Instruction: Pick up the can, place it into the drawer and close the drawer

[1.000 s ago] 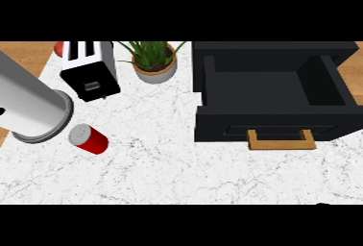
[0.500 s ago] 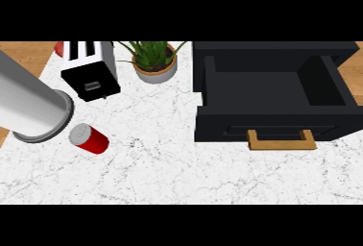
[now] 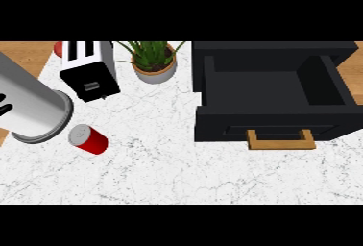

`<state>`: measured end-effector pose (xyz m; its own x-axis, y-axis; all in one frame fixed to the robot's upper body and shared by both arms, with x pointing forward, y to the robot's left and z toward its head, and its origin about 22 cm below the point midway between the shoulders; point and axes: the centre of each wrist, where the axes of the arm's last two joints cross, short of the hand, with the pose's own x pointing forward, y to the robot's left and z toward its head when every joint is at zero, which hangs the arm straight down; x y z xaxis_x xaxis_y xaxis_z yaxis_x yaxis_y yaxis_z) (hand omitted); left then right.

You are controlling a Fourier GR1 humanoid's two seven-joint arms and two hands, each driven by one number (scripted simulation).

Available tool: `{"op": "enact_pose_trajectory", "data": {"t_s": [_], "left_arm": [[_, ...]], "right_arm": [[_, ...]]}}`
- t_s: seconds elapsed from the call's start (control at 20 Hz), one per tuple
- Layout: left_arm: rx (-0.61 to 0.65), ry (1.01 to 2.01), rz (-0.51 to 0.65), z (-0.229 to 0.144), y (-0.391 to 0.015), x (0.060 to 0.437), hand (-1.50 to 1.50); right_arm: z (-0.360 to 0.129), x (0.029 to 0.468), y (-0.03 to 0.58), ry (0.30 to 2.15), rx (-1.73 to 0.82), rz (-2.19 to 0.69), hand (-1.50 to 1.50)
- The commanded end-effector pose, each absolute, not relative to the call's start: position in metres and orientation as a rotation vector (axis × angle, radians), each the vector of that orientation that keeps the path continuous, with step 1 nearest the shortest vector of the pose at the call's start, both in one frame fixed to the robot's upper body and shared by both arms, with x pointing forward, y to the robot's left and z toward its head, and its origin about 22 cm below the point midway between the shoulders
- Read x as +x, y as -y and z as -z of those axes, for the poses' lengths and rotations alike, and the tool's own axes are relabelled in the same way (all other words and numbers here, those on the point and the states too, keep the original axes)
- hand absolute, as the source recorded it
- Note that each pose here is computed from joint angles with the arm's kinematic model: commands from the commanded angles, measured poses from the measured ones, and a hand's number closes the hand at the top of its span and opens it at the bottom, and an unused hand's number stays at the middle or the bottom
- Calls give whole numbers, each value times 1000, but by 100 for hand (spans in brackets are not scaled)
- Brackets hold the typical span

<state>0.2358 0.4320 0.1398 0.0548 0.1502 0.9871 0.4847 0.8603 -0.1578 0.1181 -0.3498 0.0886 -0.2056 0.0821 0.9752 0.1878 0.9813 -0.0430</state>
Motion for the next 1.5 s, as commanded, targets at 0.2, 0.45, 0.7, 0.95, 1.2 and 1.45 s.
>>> {"op": "enact_pose_trajectory", "data": {"t_s": [0.2,0.45,0.7,0.95,1.2,1.45], "left_arm": [[-556,1439,244,-112,-386,267,-150],[-504,1434,247,-96,-391,264,-150],[-478,1432,251,-72,-399,265,-150],[-462,1429,259,-26,-376,279,-150],[-409,1408,252,8,-382,261,-150],[-364,1446,225,7,-392,278,-150]], "right_arm": [[-100,105,363,1780,-183,95,-150],[-103,90,362,1778,-194,100,-150],[-92,86,379,1795,-184,80,-150],[-108,99,376,1760,-206,91,-150],[-95,95,378,1772,-191,100,-150],[-113,84,372,1764,-191,101,-150]]}}
